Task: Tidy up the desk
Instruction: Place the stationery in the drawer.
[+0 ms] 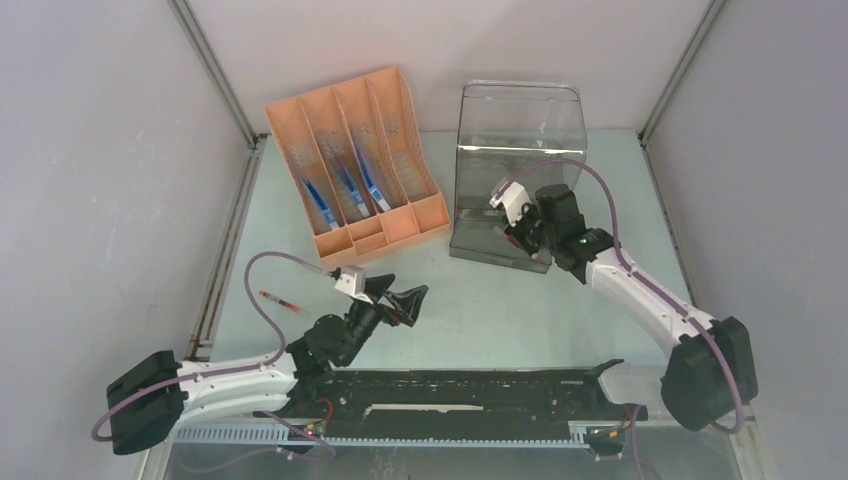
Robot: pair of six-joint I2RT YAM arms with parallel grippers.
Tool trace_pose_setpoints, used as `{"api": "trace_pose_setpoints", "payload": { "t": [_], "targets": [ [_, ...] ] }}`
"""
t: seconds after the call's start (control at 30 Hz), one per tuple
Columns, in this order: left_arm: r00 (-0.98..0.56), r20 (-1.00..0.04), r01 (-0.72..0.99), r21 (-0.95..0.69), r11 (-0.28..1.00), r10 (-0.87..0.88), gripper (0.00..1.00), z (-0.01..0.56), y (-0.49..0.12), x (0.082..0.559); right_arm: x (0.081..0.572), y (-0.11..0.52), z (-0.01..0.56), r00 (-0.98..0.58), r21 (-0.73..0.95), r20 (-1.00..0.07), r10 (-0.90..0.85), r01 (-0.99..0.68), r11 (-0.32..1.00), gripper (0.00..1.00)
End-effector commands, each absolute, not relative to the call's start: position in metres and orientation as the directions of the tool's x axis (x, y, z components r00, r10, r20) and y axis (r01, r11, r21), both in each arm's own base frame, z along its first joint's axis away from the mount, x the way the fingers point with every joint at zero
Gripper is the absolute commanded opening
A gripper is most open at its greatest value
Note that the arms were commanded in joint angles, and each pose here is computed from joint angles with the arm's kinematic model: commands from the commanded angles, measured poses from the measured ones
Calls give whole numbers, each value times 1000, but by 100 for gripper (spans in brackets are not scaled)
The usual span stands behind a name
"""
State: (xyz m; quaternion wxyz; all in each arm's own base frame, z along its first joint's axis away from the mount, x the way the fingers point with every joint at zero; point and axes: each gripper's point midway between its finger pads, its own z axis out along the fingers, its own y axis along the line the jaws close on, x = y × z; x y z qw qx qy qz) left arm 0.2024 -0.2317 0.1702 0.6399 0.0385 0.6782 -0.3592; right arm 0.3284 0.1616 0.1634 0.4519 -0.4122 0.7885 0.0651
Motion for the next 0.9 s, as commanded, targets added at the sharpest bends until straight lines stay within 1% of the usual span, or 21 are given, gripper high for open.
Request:
{"api": "trace_pose_setpoints", "payload": {
  "t": [0.0, 0.3, 0.37, 0.47, 0.6, 0.67, 0.73, 0.8, 0.87],
  "targets": [
    [-162, -898, 443, -437, 783, -409, 100, 160, -211, 209, 351, 148, 163, -232, -377, -736, -636, -641, 669, 0],
    [-148, -883, 375, -467, 801, -445, 100, 151, -187, 212, 365, 137, 139, -298, -415, -682, -668, -594, 689, 1],
    [-144, -880, 366, -472, 802, -453, 100, 152, -184, 213, 367, 135, 134, -310, -419, -671, -674, -591, 689, 2],
    [-159, -887, 347, -462, 816, -434, 100, 136, -179, 212, 369, 134, 128, -321, -424, -657, -682, -591, 687, 7],
    [-164, -887, 337, -462, 820, -432, 100, 134, -177, 212, 369, 132, 122, -331, -427, -642, -691, -595, 681, 19],
    [-166, -887, 332, -462, 822, -431, 100, 133, -176, 213, 369, 132, 120, -334, -426, -638, -694, -597, 679, 28],
    [-168, -887, 325, -462, 825, -431, 100, 133, -175, 213, 369, 132, 119, -336, -424, -635, -695, -601, 678, 40],
    [-173, -888, 316, -460, 830, -427, 100, 132, -173, 214, 367, 132, 118, -337, -420, -634, -696, -606, 676, 46],
    [-178, -887, 299, -462, 835, -427, 100, 130, -170, 215, 366, 134, 119, -332, -413, -637, -695, -614, 672, 49]
  ]
}}
